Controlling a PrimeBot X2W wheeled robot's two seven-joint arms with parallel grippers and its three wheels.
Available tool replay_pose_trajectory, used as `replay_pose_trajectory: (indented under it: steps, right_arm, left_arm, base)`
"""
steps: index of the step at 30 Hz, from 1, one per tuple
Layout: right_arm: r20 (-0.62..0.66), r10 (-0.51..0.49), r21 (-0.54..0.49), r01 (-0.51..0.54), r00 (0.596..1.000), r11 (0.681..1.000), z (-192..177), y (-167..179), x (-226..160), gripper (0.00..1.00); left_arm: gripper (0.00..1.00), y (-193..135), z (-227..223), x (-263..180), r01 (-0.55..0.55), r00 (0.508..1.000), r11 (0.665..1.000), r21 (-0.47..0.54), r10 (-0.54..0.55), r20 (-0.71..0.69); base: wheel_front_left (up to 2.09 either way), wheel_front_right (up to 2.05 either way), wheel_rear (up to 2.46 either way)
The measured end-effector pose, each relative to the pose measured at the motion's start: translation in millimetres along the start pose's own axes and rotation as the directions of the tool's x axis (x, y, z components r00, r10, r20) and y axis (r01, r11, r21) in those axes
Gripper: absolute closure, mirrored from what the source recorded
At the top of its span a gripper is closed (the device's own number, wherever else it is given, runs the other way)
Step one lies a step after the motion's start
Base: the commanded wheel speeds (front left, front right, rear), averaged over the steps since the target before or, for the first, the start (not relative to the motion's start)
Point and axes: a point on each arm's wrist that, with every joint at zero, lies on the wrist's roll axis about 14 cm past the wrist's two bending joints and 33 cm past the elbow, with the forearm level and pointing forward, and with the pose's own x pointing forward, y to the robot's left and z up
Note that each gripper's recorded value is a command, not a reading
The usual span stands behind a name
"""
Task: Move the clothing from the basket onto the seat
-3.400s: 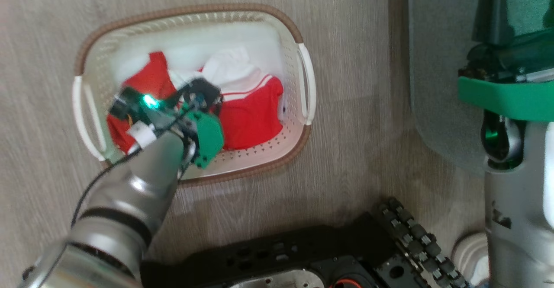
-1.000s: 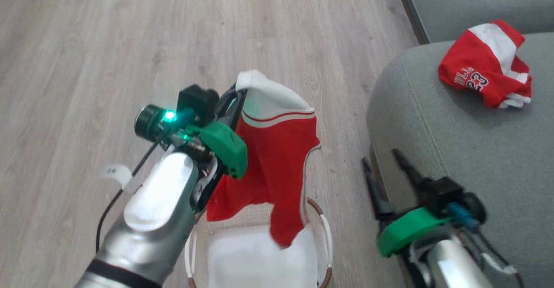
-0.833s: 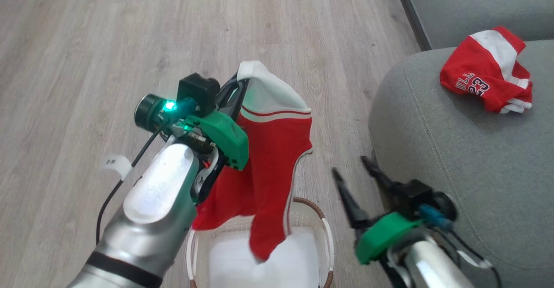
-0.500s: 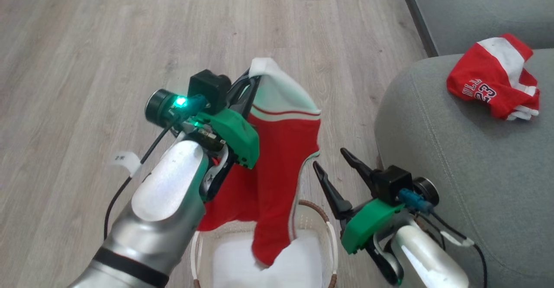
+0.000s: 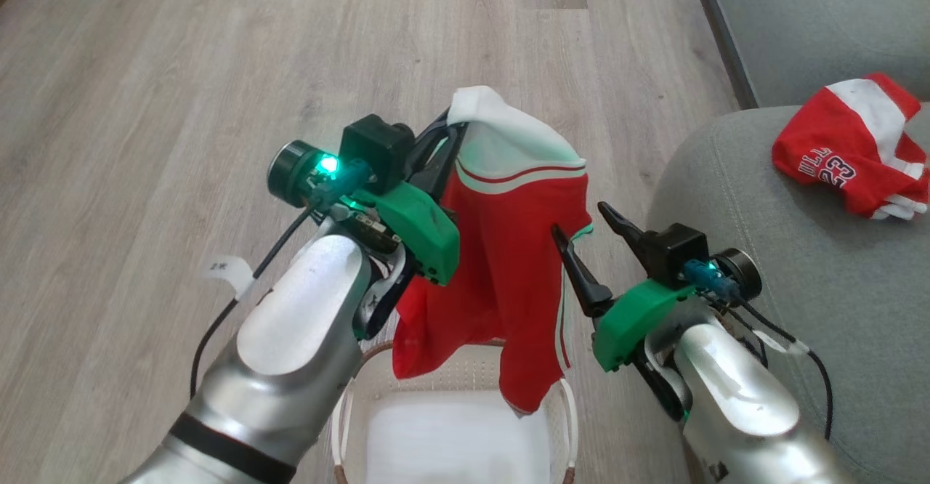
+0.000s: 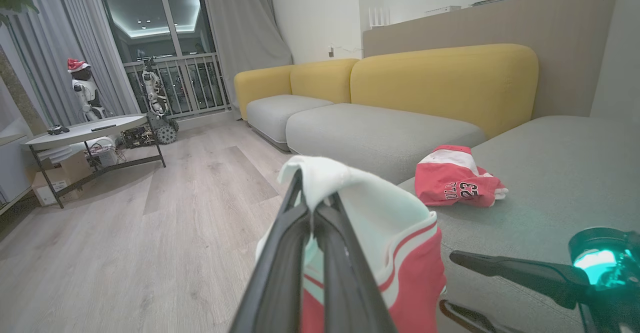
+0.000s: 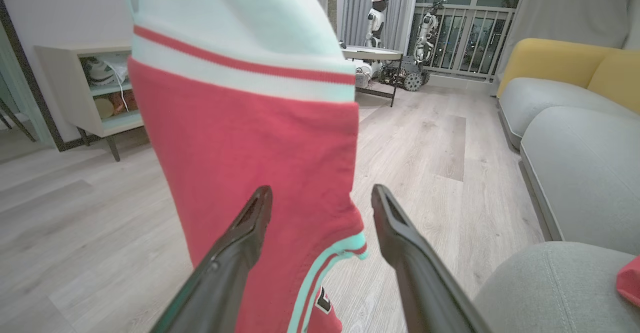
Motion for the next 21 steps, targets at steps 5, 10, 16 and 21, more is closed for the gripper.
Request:
replay_pose_trajectory:
  steps: [5, 10, 16, 21]
  right_arm:
    - [-0.043, 0.057, -0.042, -0.059, 0.997, 0.997, -5, 5, 9, 0.00]
    - [-0.081, 0.178, -0.067, -0.184, 0.981, 0.981, -6, 34, 20, 0.00]
    - [-0.144, 0.318, -0.030, -0.325, 0.937, 0.945, -21, 75, 17, 0.00]
    - [-0.176, 0.374, 0.001, -0.380, 0.910, 0.925, -26, 90, 15, 0.00]
  left_arm:
    - [1.00, -5, 5, -2, 0.013, 1.000, 1.000, 0.004, -0.013, 0.014]
    - [1.00, -6, 4, -6, 0.014, 1.000, 1.000, 0.009, -0.014, 0.012]
    - [1.00, -3, 3, -10, 0.003, 1.000, 1.000, 0.008, -0.003, 0.007]
    - [1.00, 0, 2, -12, -0.011, 1.000, 1.000, 0.006, 0.011, 0.003]
  base:
    - [0.00, 0.00, 0.00]
    - [0.00, 0.00, 0.00]
    - [0.00, 0.00, 0.00]
    - [0.00, 0.00, 0.00]
